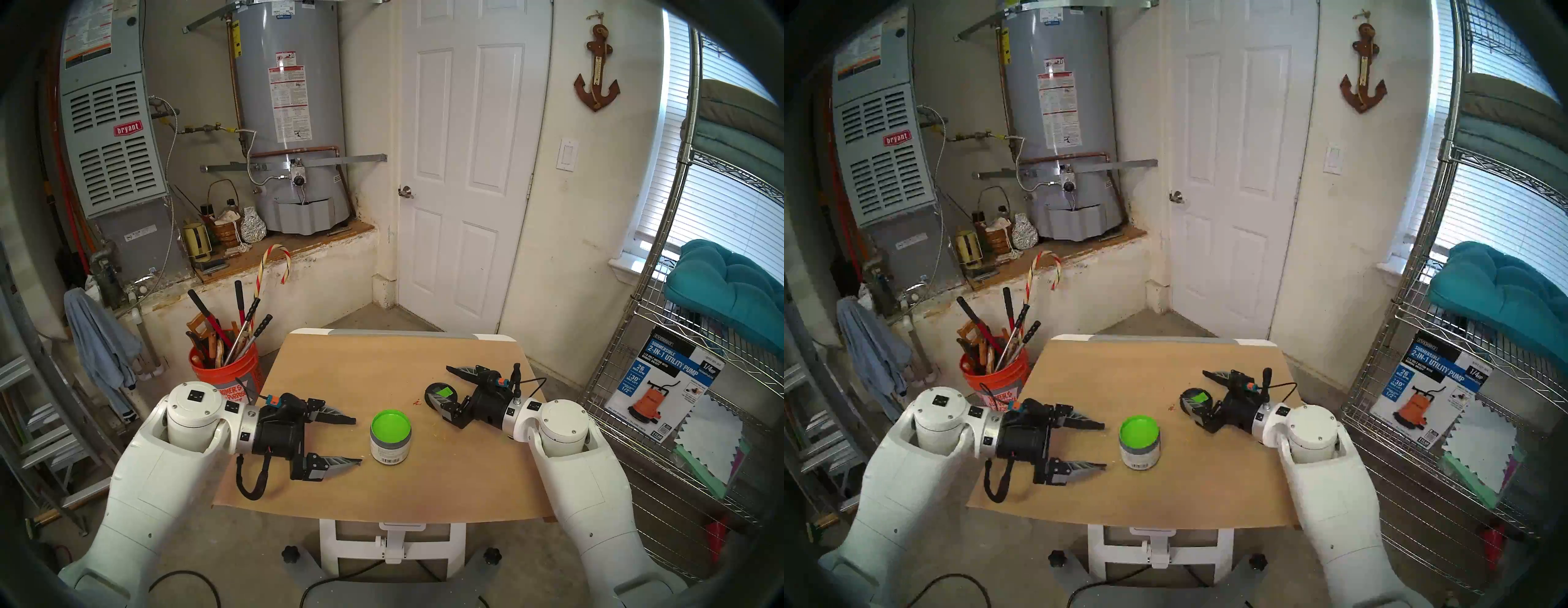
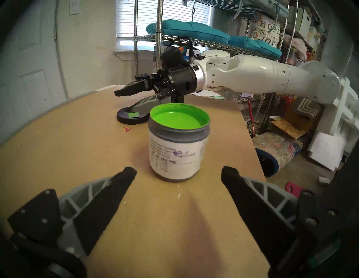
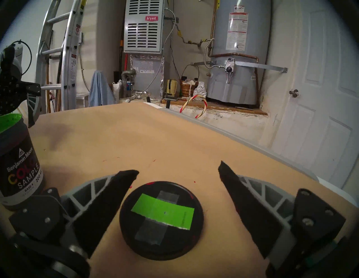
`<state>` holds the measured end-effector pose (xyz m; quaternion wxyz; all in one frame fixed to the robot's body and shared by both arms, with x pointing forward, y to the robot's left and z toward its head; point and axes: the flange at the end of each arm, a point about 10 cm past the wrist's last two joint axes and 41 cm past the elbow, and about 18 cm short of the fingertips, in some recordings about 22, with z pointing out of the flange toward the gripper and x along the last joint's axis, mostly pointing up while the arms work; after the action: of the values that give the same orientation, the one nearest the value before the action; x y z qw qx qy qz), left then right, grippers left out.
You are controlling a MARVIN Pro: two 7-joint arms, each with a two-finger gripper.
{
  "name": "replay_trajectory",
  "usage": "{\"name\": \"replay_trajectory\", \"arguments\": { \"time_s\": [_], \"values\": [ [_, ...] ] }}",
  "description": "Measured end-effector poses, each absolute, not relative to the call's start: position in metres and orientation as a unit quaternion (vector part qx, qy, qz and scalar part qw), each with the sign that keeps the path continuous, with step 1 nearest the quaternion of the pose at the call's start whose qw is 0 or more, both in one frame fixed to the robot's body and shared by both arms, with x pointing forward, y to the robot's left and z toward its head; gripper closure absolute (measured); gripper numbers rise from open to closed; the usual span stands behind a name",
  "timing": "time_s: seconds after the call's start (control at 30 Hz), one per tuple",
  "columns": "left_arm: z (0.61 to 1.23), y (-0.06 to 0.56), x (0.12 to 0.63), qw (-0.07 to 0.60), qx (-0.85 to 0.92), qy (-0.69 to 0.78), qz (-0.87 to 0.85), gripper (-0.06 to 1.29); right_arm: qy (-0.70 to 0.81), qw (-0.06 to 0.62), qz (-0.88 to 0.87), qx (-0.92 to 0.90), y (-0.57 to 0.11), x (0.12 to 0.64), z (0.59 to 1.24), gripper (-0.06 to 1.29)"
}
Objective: Open paint jar
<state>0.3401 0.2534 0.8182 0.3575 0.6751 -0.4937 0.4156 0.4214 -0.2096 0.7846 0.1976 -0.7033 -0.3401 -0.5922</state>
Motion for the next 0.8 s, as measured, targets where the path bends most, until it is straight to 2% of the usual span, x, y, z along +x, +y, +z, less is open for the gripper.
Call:
{"name": "replay_trajectory", "arguments": {
  "time_s": [0.4, 0.8],
  "values": [
    [0.828, 0.282, 0.344, 0.270, 0.713, -0.447, 0.468, 0.01, -0.260, 0.152, -0.646, -0.701, -0.221, 0.431, 0.805, 0.04],
    [0.874, 0.260, 0.393, 0.187, 0.687, -0.374, 0.595, 0.01, -0.159, 0.105, -0.709, -0.678, -0.215, 0.442, 0.840, 0.04]
  ]
}}
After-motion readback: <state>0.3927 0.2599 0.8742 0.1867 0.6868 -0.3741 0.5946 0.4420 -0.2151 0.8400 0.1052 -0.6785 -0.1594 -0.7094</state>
